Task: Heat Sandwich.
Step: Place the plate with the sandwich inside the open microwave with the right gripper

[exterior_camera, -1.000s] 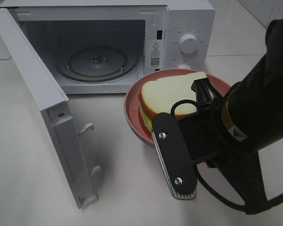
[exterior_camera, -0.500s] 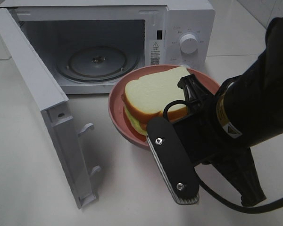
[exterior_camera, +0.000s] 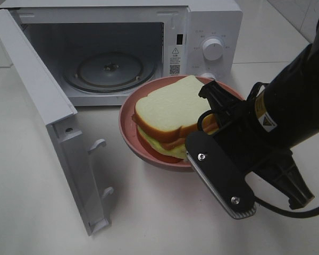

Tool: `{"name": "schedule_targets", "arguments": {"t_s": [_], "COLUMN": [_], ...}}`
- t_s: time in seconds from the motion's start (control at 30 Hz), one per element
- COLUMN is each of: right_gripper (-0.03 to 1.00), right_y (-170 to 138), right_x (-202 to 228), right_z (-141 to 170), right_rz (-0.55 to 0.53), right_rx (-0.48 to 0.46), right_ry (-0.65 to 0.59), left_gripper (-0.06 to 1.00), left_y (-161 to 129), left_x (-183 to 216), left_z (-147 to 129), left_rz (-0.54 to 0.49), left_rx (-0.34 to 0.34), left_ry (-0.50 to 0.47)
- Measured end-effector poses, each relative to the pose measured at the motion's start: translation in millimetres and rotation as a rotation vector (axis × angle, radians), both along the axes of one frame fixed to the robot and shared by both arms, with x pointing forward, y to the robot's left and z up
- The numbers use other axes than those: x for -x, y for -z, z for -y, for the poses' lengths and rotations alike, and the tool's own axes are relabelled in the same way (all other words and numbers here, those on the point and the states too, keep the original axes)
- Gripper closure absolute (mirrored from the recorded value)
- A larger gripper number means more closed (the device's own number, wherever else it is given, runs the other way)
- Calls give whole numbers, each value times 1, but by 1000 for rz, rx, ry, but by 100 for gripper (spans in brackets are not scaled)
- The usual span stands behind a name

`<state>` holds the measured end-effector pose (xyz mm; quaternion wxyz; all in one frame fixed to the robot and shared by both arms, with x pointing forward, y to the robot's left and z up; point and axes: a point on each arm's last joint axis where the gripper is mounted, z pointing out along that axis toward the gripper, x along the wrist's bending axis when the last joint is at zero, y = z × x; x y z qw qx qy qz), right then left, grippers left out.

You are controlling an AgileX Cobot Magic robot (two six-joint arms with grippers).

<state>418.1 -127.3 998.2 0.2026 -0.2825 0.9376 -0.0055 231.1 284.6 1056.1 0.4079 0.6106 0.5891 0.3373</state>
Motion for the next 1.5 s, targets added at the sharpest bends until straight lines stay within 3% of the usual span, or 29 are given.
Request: {"name": "schedule_targets", "arguments": {"t_s": [0.2,0.83,1.5], "right_gripper": [94,95,95], "right_y": [0,0,15], "right_x": [-7,-23,-54], "right_z": [4,22,-6], "right_rz": [-15,-43,-43], "right_rx": [-25,-59,-85], "right_ry": [-75,-95,-162], "left_gripper": [-3,-3,-3], "left_y": [0,0,0], "left_x": [0,0,0], "left_z": [0,0,0], "left_rz": [0,0,0], "left_rx": [0,0,0], "left_ry": [0,0,0]}}
